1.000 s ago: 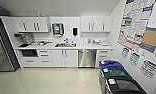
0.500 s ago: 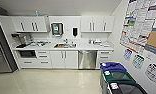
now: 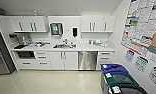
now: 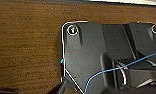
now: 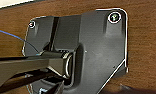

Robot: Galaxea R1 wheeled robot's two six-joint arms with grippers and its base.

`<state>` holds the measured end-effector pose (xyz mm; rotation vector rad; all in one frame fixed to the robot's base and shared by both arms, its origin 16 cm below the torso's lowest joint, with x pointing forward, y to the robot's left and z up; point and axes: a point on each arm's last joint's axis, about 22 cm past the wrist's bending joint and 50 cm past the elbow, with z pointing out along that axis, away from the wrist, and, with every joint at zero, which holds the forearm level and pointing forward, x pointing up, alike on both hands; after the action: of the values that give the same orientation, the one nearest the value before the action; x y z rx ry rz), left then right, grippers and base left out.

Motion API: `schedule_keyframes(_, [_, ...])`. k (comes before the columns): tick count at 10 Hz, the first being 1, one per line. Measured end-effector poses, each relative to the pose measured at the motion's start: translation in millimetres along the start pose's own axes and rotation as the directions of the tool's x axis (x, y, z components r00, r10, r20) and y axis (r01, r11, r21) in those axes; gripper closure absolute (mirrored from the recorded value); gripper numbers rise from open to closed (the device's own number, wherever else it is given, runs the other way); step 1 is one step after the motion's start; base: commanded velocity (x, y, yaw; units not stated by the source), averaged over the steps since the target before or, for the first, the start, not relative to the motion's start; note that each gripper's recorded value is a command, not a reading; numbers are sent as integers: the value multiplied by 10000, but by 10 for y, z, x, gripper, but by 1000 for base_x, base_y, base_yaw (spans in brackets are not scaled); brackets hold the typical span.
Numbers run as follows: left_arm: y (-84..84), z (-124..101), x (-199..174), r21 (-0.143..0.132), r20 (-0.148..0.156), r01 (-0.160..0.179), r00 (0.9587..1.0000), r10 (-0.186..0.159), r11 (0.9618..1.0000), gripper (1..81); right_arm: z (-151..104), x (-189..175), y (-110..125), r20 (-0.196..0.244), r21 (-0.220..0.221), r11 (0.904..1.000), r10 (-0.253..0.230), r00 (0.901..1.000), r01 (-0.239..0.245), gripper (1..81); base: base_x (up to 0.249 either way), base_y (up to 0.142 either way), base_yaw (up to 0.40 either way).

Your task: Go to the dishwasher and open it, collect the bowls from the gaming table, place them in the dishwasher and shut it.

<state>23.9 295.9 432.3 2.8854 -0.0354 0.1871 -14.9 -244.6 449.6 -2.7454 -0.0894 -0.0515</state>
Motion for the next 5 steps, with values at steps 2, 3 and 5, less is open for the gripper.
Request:
schedule_keyframes(2, [0, 0, -1, 0, 4, 0, 10000, 0, 10000, 10, 0, -1, 0, 6, 0, 10000, 0, 10000, 0, 10, 123, 0, 0])
schedule_keyframes(3, [0, 0, 4, 0, -8, -1, 10000, 1, 10000, 10, -2, -1, 5, 2, -6, 10000, 0, 10000, 0, 10, 122, 0, 0])
schedule_keyframes(5, [0, 0, 4, 0, -4, -1, 10000, 1, 10000, 10, -1, 0, -5, 1, 13, 10000, 0, 10000, 0, 10, 122, 0, 0])
